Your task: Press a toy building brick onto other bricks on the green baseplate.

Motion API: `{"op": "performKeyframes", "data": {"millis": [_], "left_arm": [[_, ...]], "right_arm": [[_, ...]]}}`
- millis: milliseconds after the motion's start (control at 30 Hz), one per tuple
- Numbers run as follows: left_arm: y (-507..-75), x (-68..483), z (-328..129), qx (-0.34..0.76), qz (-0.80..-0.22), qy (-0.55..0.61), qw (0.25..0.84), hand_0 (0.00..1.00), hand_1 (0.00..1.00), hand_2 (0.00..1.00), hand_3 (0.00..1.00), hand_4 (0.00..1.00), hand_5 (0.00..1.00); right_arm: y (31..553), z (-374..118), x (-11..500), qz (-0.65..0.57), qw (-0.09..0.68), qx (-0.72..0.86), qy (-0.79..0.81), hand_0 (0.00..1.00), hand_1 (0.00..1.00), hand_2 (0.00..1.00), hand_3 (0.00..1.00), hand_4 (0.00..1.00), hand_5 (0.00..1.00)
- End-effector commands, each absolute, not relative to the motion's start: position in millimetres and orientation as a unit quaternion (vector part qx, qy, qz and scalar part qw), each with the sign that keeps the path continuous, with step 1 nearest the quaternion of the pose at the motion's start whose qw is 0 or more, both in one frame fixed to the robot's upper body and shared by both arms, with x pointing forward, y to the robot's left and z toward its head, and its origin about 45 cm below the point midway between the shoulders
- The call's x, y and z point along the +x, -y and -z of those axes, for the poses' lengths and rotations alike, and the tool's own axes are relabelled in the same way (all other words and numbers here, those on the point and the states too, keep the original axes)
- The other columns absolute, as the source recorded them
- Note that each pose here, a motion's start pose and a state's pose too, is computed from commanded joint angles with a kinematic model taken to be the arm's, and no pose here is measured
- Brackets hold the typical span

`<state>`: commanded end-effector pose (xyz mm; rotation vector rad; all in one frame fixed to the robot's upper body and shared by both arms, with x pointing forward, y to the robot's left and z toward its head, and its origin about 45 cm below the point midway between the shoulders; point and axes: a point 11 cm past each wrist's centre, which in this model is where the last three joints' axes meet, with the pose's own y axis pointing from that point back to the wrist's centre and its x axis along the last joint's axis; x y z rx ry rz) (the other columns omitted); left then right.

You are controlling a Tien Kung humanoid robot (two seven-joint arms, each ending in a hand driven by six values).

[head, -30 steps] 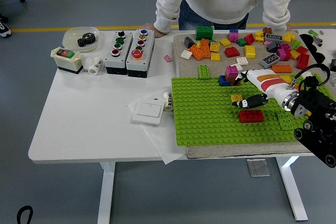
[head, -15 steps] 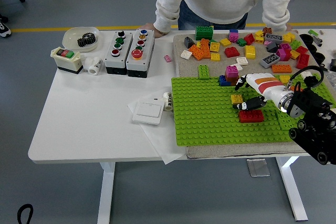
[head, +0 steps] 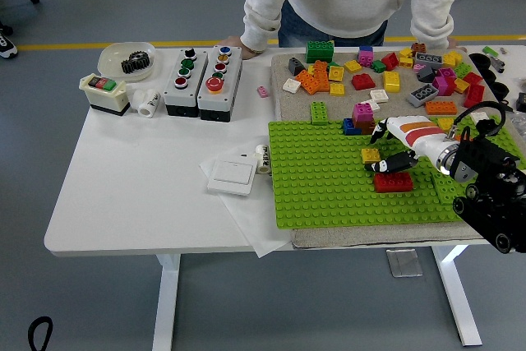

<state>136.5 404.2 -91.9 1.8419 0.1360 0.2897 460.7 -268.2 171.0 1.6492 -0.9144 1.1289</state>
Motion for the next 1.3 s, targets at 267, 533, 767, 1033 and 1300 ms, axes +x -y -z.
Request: {"op": "performKeyframes", "data": {"millis": [267, 533, 767, 1033, 1300], "left_arm": [[-404.5, 138.8, 91.1, 0.793, -0.125, -0.057, 0.593, 0.758, 0.745, 0.728, 0.598, 0.669, 0.596], [-404.0, 137.0, 91.8, 0.794, -0.124, -0.057, 0.593, 0.763, 0.748, 0.729, 0.598, 0.669, 0.596], [-403.5, 135.7, 92.3, 0.794, -0.122, -0.057, 0.593, 0.764, 0.748, 0.733, 0.600, 0.669, 0.596], [-403.6, 135.0, 92.5, 0.794, -0.120, -0.057, 0.593, 0.766, 0.750, 0.733, 0.599, 0.670, 0.596], [-403.8, 136.5, 92.0, 0.794, -0.122, -0.057, 0.593, 0.764, 0.749, 0.732, 0.599, 0.670, 0.596]], "right_arm": [[269.4, -168.8, 459.8, -0.459, 0.456, 0.668, 0.367, 0.663, 0.596, 0.628, 0.548, 0.840, 0.527], [269.6, -165.0, 456.1, -0.465, 0.453, 0.669, 0.363, 0.642, 0.581, 0.607, 0.535, 0.810, 0.534], [268.1, -163.5, 454.1, -0.470, 0.448, 0.670, 0.360, 0.631, 0.569, 0.590, 0.528, 0.786, 0.521], [267.0, -163.9, 453.3, -0.479, 0.444, 0.668, 0.357, 0.512, 0.531, 0.571, 0.516, 0.763, 0.514], [266.2, -167.8, 453.8, -0.486, 0.437, 0.667, 0.358, 0.506, 0.532, 0.572, 0.517, 0.763, 0.524]]}}
